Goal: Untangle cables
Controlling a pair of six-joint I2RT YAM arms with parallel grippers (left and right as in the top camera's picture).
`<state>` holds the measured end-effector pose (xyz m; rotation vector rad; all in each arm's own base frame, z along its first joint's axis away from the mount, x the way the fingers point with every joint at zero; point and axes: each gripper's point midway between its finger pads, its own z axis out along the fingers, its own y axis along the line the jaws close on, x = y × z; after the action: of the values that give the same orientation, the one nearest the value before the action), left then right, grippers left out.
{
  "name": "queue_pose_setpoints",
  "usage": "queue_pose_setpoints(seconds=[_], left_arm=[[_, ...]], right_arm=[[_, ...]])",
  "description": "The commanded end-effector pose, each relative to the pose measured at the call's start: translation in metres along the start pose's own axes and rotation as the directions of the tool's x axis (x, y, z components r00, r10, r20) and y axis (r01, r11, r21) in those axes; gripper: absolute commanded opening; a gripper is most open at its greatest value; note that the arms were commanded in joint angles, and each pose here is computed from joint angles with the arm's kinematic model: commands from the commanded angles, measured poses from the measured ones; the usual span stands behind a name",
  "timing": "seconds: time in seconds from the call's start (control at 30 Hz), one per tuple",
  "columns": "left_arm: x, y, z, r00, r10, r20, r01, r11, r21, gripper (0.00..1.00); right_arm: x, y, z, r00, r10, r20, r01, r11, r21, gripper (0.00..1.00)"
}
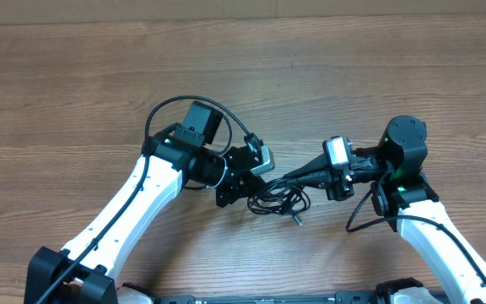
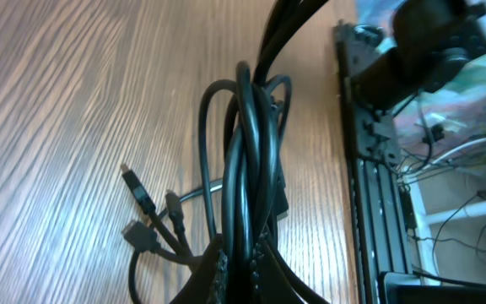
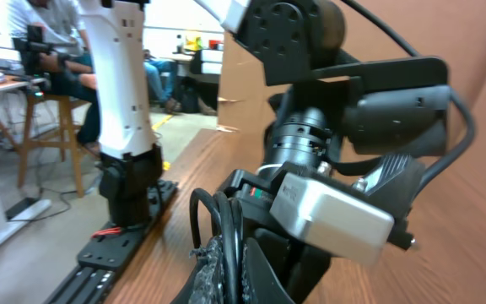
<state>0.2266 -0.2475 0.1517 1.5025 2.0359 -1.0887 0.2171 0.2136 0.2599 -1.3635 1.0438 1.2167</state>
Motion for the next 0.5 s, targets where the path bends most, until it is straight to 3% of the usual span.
queue_pose_setpoints(seconds=[0.0, 0.23, 0.47], left_arm=[[0.019, 0.017, 0.001, 0.985, -0.15, -0.088, 0.139, 0.984, -0.111, 0.04], [0.045, 0.047, -0.009, 0.901, -0.415, -0.124, 0.353, 0.87, -0.345, 0.04], [0.048, 0.05, -0.012, 0.885, -0.45, -0.116, 0.382, 0.846, -0.372, 0.04]], right_arm=[[-0.007, -0.01, -0.003, 0.999, -0.036, -0.012, 0.036, 0.998, 0.058, 0.04], [0.005, -0.037, -0.014, 0.998, 0.032, -0.051, -0.02, 0.975, 0.223, 0.04], [0.037, -0.067, -0.036, 0.973, 0.211, -0.096, -0.148, 0.883, 0.445, 0.04]])
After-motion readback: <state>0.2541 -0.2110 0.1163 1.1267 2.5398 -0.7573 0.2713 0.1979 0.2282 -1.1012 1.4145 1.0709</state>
